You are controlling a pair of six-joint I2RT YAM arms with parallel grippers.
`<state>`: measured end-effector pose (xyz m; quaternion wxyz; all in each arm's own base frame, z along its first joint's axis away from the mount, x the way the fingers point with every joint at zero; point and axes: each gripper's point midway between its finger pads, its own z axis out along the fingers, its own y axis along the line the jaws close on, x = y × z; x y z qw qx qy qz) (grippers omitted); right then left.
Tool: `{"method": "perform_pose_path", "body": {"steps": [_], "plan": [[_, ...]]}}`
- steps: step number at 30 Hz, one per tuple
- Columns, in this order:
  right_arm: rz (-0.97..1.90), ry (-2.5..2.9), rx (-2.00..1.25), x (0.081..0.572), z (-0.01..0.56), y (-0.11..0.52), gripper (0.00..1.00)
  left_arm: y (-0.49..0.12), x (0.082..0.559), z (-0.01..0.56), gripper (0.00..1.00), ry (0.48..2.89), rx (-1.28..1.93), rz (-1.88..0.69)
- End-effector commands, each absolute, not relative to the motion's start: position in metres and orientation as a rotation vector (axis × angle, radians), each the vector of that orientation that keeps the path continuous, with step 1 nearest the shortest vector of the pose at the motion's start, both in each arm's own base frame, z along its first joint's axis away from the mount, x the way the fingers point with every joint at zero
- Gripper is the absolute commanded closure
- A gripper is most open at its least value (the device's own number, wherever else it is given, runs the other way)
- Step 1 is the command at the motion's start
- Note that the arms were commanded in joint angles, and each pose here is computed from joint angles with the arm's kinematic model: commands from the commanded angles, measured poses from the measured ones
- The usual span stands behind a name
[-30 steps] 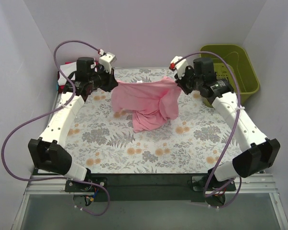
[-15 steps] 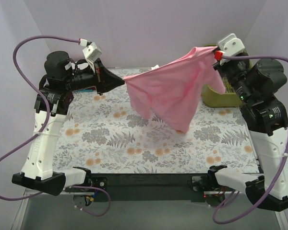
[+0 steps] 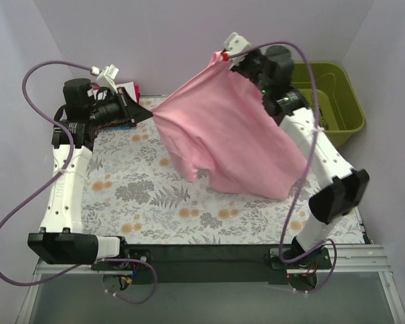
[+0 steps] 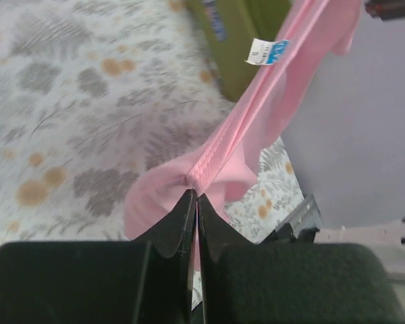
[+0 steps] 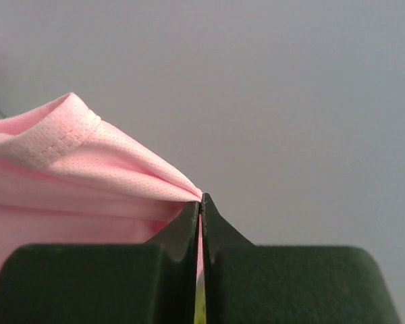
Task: Fold and stack the t-shirts
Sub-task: Flatten the tshirt out
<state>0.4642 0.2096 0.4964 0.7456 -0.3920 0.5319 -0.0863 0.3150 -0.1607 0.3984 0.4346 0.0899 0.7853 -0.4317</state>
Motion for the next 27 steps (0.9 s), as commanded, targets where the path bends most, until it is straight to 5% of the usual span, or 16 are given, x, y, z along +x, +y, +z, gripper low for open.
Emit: {"method": "perform_pose_path", "body": {"steps": [1,3,4,5,7,8,11,20,27], "plan": [[-0.174,1.038,-0.866,0.487,0.494,0.262,0.99,-0.090,0.342,0.324,1.00,2.164,-0.248,-0.865],[-0.128,1.061,-0.954,0.508,0.454,0.308,0.93,-0.069,0.342,0.281,1.00,2.260,-0.393,-0.823],[-0.096,1.114,-1.036,0.511,0.412,0.342,0.78,-0.056,0.343,0.264,1.00,2.296,-0.471,-0.805],[-0.119,1.157,-1.048,0.512,0.399,0.349,0.49,-0.050,0.341,0.253,1.00,2.317,-0.507,-0.800],[-0.102,1.272,-1.138,0.501,0.363,0.359,0.37,-0.031,0.331,0.226,0.75,2.379,-0.575,-0.724],[-0.093,1.313,-1.153,0.496,0.354,0.356,0.29,-0.023,0.328,0.218,0.48,2.397,-0.587,-0.671],[-0.087,1.491,-1.200,0.467,0.316,0.317,0.25,-0.002,0.326,0.206,0.20,2.413,-0.544,-0.574],[0.138,2.006,-1.409,0.326,0.182,0.213,0.31,-0.024,0.315,0.171,0.21,2.473,0.224,-0.723],[0.266,2.347,-1.125,0.366,0.143,0.137,0.39,-0.050,0.356,0.137,0.27,2.550,0.416,-0.692]]}}
